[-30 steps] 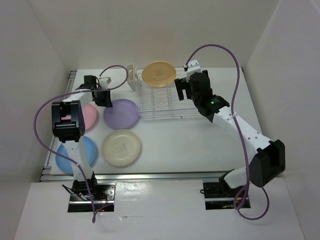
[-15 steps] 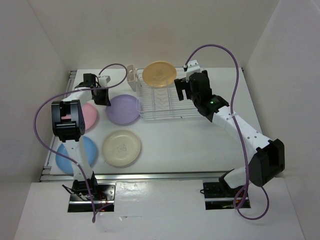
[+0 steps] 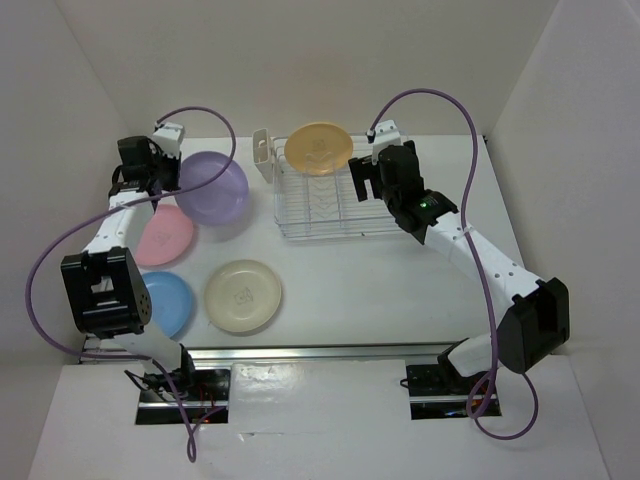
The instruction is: Load the plates into the dish rack
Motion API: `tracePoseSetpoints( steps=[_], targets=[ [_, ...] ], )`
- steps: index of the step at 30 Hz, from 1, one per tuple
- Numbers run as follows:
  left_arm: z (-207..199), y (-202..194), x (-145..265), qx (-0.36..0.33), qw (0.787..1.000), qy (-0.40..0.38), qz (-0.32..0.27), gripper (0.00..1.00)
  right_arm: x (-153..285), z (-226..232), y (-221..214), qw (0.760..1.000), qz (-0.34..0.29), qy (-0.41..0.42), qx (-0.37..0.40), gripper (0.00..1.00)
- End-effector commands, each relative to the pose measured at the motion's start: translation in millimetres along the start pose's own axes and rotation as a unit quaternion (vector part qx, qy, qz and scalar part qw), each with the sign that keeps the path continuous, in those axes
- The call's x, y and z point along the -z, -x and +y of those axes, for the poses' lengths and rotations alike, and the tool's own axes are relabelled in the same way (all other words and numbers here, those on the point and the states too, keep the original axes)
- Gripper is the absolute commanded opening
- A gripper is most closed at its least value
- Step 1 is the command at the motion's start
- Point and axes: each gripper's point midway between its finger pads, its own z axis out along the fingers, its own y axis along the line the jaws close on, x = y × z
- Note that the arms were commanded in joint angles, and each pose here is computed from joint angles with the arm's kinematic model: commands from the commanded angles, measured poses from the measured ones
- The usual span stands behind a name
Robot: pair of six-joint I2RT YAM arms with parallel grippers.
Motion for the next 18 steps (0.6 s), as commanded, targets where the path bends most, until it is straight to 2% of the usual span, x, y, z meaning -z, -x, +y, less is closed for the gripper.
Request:
tracePoseSetpoints(
  steps=[1, 2, 5, 7, 8, 10, 13, 14, 15, 17, 18],
  targets=[
    [-3, 52, 11, -0.034, 0.995, -0.017, -0.088, 0.0, 1, -2, 15, 1.0, -0.025, 0.002, -0.014, 1.0],
    [-4, 60, 12, -0.037, 0.994, -0.024, -0.1, 0.0, 1, -2, 15, 1.0, -0.025, 0.002, -0.014, 1.0],
    [-17, 112, 36, -0.038, 0.975, -0.083, -0.201, 0.0, 0, 1, 15, 1.0, -0.022, 0.008, -0.018, 1.0],
    [-24, 170, 70, -0.056, 0.939, -0.097, -0.324, 0.0, 0, 2, 15, 0.999, -0.022, 0.008, -0.022, 1.0],
    [-29, 174, 76, -0.059, 0.927, -0.102, -0.355, 0.0, 0, 2, 15, 0.999, -0.022, 0.008, -0.022, 1.0],
    [-51, 211, 98, -0.104, 0.887, -0.107, -0.437, 0.0, 0, 2, 15, 0.999, -0.022, 0.008, -0.022, 1.0],
    [-91, 255, 114, -0.168, 0.855, -0.088, -0.482, 0.0, 0, 0, 13, 1.0, -0.017, 0.003, -0.021, 1.0],
    [-99, 271, 123, -0.182, 0.838, -0.075, -0.509, 0.0, 0, -2, 13, 1.0, -0.017, -0.003, -0.021, 1.0],
    [-121, 276, 120, -0.185, 0.832, -0.073, -0.517, 0.0, 3, -3, 15, 1.0, -0.021, -0.003, -0.022, 1.0],
    [-139, 291, 125, -0.249, 0.803, -0.022, -0.541, 0.0, 2, -3, 10, 1.0, -0.015, -0.003, -0.02, 1.0],
    [-169, 290, 118, -0.267, 0.793, -0.017, -0.548, 0.0, 2, -3, 10, 1.0, -0.015, -0.003, -0.02, 1.0]
  ],
)
